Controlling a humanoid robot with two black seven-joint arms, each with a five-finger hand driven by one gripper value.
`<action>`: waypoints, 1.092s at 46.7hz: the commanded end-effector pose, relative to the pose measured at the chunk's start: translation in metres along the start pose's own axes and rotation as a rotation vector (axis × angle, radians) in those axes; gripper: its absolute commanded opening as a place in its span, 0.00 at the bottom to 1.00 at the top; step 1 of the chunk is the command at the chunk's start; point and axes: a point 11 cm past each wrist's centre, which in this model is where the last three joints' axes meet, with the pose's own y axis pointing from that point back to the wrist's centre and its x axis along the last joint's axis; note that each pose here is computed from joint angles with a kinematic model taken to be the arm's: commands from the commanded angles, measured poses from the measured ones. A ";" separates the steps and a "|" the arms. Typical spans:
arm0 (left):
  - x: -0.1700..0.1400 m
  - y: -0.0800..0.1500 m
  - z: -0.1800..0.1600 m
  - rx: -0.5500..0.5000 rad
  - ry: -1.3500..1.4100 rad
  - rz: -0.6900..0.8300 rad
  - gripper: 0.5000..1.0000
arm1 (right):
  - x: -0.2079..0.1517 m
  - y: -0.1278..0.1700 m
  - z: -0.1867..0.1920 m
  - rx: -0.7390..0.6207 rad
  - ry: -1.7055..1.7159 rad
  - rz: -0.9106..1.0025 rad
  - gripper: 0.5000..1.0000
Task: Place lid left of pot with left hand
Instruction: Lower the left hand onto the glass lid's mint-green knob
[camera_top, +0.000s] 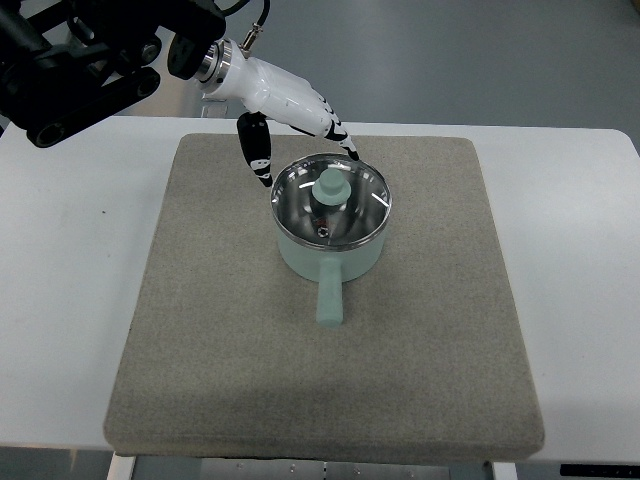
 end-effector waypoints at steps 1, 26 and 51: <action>0.003 0.000 0.001 -0.006 -0.001 0.026 0.99 | 0.000 0.000 0.000 0.000 -0.001 0.000 0.84; -0.002 -0.016 0.012 -0.060 0.032 0.037 0.99 | 0.000 0.000 0.000 0.000 0.001 0.000 0.84; -0.004 -0.016 0.010 -0.054 0.041 0.027 0.99 | 0.000 0.000 0.000 0.000 0.001 0.000 0.85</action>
